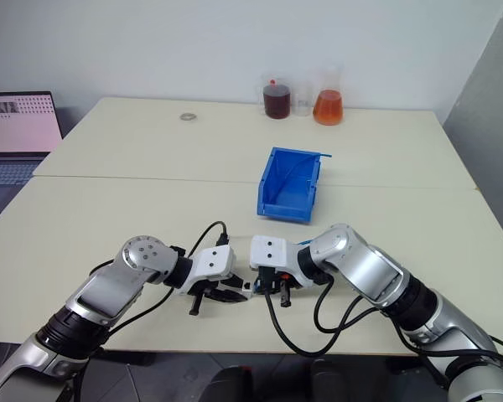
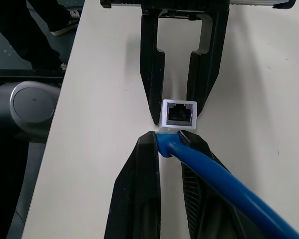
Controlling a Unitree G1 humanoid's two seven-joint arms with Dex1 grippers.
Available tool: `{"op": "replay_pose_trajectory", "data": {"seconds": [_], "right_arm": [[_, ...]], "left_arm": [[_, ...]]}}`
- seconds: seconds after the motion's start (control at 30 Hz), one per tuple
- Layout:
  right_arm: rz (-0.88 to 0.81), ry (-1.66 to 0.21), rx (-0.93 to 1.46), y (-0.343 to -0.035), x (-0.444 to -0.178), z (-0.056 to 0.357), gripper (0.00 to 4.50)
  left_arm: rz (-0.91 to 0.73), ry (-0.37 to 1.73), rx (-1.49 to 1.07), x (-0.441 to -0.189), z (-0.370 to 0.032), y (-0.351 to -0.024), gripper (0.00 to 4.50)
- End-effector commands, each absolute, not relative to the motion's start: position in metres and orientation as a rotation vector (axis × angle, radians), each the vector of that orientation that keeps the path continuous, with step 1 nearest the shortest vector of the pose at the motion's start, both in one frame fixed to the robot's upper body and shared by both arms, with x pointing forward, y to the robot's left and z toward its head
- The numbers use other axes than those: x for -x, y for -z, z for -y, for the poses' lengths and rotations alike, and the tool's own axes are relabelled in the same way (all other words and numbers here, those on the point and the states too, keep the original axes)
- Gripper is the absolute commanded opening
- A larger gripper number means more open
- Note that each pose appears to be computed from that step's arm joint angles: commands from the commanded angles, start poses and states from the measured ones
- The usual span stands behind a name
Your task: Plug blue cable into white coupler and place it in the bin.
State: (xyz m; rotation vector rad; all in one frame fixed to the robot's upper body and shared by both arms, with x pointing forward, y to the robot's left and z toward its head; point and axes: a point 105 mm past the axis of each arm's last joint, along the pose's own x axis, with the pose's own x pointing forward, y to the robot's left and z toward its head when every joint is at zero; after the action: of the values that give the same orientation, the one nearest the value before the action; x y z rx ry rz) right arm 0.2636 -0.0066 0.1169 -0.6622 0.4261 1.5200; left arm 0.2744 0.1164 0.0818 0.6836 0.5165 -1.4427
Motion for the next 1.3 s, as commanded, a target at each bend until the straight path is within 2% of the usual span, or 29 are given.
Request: {"op": "replay_pose_trajectory", "data": {"seconds": [0.03, 0.47, 1.3], "right_arm": [[-0.341, -1.514, 0.637, -0.136, -0.266, 0.000, 0.27], [-0.296, -1.492, 0.579, -0.156, -0.269, 0.004, 0.27], [-0.370, -1.479, 0.534, -0.127, -0.265, 0.000, 0.27]], "left_arm": [[-0.549, 1.480, -0.682, -0.265, -0.112, -0.072, 0.76], [-0.557, 1.482, -0.683, -0.264, -0.114, -0.071, 0.76], [-0.558, 1.468, -0.676, -0.265, -0.114, -0.072, 0.76]]}}
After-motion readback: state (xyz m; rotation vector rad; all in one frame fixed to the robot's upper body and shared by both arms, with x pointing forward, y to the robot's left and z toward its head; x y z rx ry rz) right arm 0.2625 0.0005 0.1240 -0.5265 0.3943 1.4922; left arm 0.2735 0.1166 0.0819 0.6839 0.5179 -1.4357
